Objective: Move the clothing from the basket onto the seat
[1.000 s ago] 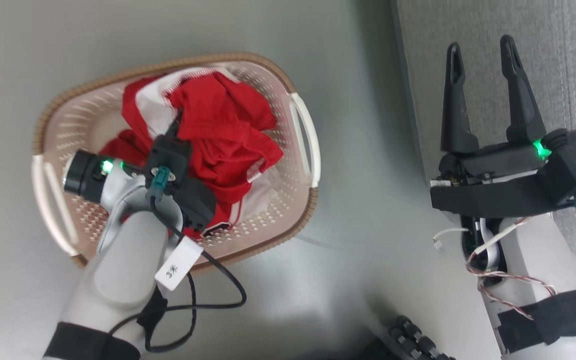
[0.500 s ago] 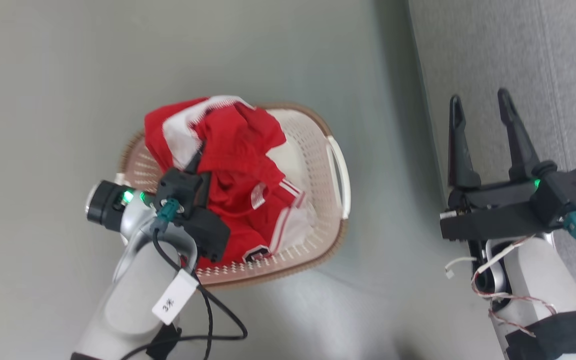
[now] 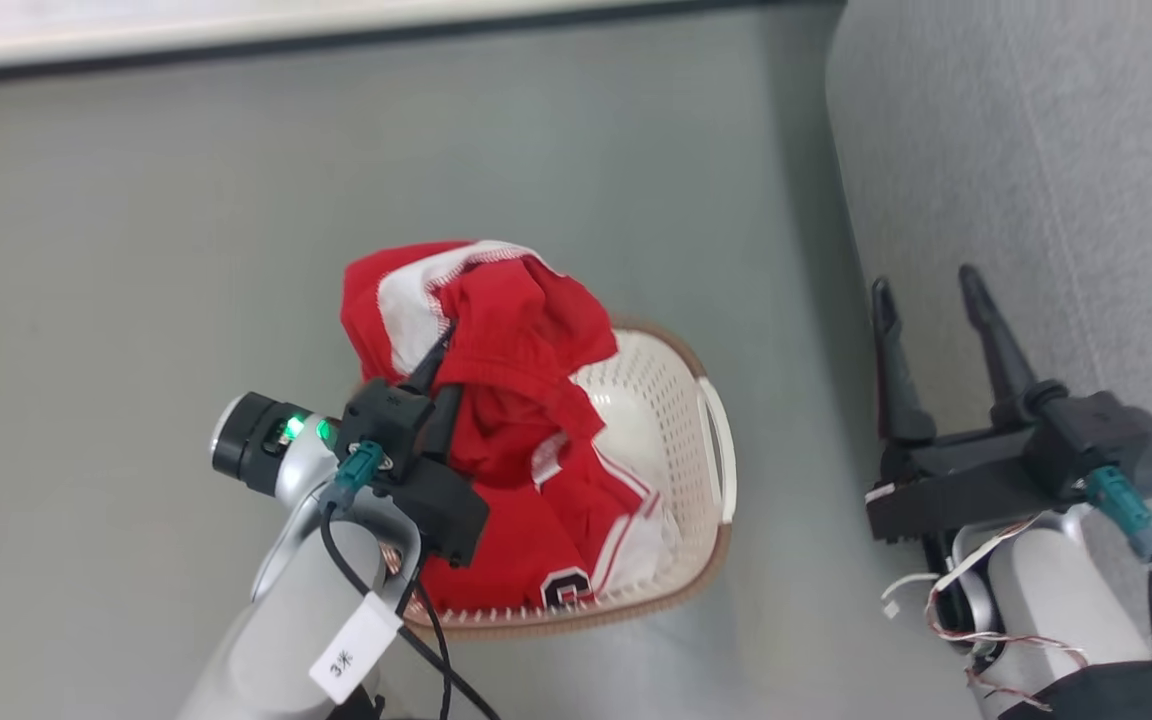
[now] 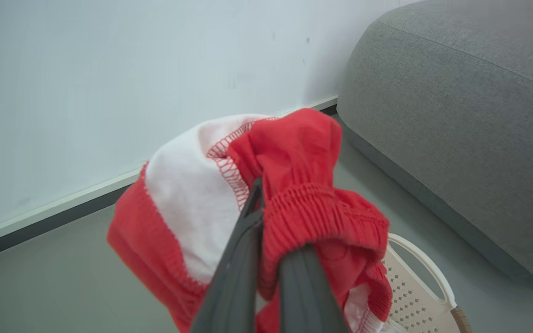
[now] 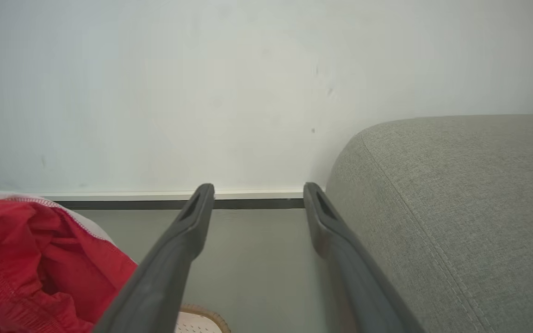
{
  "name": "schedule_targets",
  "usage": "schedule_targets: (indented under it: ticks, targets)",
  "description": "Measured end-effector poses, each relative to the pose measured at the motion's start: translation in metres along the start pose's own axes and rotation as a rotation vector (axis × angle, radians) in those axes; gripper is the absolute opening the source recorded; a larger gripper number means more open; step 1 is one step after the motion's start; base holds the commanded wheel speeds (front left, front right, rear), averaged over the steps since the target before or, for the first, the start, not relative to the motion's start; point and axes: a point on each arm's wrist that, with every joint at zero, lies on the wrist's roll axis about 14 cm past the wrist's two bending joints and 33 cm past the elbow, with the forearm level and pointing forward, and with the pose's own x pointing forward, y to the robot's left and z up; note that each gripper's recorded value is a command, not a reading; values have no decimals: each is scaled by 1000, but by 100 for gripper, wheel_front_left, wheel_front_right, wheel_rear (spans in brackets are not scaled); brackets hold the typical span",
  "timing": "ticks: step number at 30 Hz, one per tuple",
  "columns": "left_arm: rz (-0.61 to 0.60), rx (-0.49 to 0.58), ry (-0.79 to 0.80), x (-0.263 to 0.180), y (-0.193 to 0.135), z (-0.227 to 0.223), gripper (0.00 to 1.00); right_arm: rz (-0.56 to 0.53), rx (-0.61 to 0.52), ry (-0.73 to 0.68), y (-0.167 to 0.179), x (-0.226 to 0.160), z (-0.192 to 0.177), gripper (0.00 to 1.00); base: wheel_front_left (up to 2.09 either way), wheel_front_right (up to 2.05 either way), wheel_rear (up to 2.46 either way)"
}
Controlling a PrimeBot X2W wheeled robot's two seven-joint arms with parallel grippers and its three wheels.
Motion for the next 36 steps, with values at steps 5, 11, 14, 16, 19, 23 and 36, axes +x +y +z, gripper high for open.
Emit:
schedule_targets:
  ticks: [5, 11, 14, 16, 19, 23, 36]
  targets:
    - [-5, 35, -73, -12, -3, 35, 0, 37, 6, -40, 15, -6, 21, 100, 0, 0, 0]
    - [-7, 65, -142, -30, -9, 67, 0, 80, 12, -53, 32, -25, 34, 100, 0, 0, 0]
    - [-4, 76, -175, -40, -11, 82, 0, 105, 14, -61, 41, -35, 40, 100, 0, 0, 0]
    - [1, 81, -193, -48, -12, 90, 0, 120, 12, -64, 47, -41, 43, 100, 0, 0, 0]
    - [10, 93, -222, -58, -13, 102, 0, 144, 10, -69, 55, -52, 47, 100, 0, 0, 0]
    - [16, 87, -243, -75, -16, 110, 0, 206, 0, -82, 72, -66, 54, 100, 0, 0, 0]
    - [6, 126, -328, -111, -36, 149, 0, 398, -58, -149, 129, -109, 76, 100, 0, 0, 0]
